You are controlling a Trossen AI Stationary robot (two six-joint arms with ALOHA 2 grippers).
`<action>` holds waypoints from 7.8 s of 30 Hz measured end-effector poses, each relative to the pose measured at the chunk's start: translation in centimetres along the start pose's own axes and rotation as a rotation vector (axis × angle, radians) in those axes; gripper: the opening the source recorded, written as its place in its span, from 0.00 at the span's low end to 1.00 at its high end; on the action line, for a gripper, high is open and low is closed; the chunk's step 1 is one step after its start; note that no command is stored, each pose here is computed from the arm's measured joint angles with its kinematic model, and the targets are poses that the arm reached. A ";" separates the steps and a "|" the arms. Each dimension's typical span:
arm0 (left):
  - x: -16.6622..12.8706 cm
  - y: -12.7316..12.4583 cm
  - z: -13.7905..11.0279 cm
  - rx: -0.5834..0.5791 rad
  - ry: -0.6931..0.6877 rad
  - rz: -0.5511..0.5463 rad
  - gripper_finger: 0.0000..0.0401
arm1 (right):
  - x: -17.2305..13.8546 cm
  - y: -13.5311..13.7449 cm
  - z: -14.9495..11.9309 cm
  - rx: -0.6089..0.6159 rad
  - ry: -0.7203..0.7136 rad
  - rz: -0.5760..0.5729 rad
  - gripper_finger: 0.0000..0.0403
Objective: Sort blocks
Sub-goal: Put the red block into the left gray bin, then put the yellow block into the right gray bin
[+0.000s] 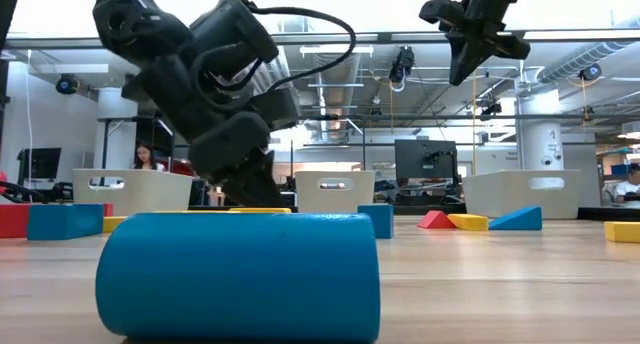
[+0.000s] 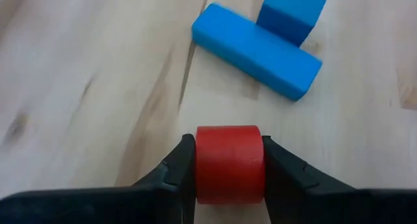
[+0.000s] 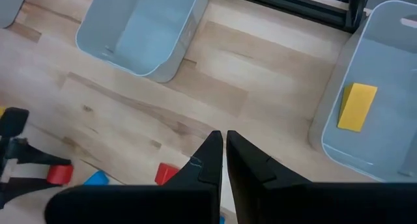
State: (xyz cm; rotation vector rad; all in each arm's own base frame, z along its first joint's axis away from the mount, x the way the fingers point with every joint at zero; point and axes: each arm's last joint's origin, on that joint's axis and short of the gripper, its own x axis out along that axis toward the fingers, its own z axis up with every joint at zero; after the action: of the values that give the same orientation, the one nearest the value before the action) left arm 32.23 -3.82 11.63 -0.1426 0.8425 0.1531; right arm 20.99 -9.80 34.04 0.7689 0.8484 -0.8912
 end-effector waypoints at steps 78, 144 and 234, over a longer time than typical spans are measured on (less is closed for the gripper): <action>-20.5 21.8 -2.0 -1.054 0.176 0.680 0.38 | 4.8 2.1 1.1 -0.100 0.063 -0.004 0.03; -19.5 6.9 1.0 -0.666 0.119 0.163 0.39 | 11.8 5.0 -7.2 0.094 0.440 -0.103 0.45; -23.2 6.9 3.9 -0.594 0.017 0.227 0.39 | 8.2 -6.0 5.5 0.225 0.155 -0.337 0.24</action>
State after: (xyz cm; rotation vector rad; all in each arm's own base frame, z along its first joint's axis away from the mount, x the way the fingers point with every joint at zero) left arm 18.57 1.88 31.15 -0.6062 0.8086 0.6165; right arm 20.30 -19.73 28.21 0.9142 1.0451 -1.2544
